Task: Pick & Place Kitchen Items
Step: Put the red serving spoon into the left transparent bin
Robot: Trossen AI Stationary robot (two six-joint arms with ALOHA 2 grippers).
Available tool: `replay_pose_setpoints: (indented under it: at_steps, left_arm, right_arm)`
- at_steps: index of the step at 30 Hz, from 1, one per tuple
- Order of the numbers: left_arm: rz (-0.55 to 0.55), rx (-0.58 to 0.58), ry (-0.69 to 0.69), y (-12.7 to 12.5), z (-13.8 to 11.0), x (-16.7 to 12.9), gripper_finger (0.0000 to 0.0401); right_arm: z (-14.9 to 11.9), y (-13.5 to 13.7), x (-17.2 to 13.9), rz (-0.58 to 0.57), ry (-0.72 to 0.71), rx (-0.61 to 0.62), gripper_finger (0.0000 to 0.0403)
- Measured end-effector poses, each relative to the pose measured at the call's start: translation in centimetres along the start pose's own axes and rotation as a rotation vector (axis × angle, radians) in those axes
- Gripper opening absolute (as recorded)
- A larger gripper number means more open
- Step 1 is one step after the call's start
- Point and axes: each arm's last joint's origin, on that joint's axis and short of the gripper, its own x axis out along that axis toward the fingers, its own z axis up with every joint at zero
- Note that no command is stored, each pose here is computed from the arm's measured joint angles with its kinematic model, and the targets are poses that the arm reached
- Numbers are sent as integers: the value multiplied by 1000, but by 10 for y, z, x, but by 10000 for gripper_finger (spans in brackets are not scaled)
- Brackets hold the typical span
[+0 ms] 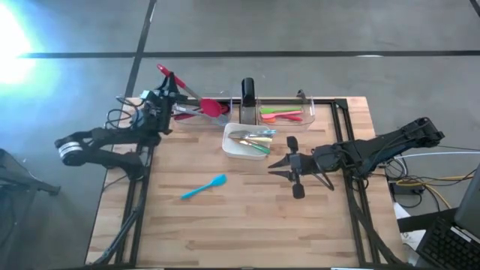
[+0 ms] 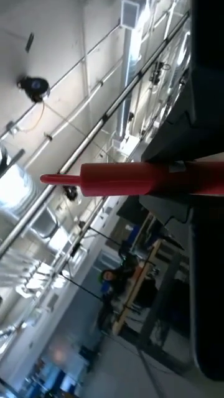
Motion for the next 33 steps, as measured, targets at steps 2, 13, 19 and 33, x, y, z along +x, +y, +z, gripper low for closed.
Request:
replay_pose_setpoints:
  at_steps: [2, 13, 19, 33]
  left_arm:
    - [28, -24, 11, 7, -8, 4, 71]
    - [89, -10, 88, 17, -50, 23, 71]
    - [97, 40, 134, 17, -72, 29, 71]
    - [60, 97, 225, 23, -94, 25, 72]
  right_arm:
    - [0, 0, 0, 0, -2, -4, 66]
    - [-7, 0, 2, 1, 15, -10, 54]
    - [-15, 1, 3, 1, 40, -8, 54]
    - [-19, 1, 4, 1, 57, 10, 53]
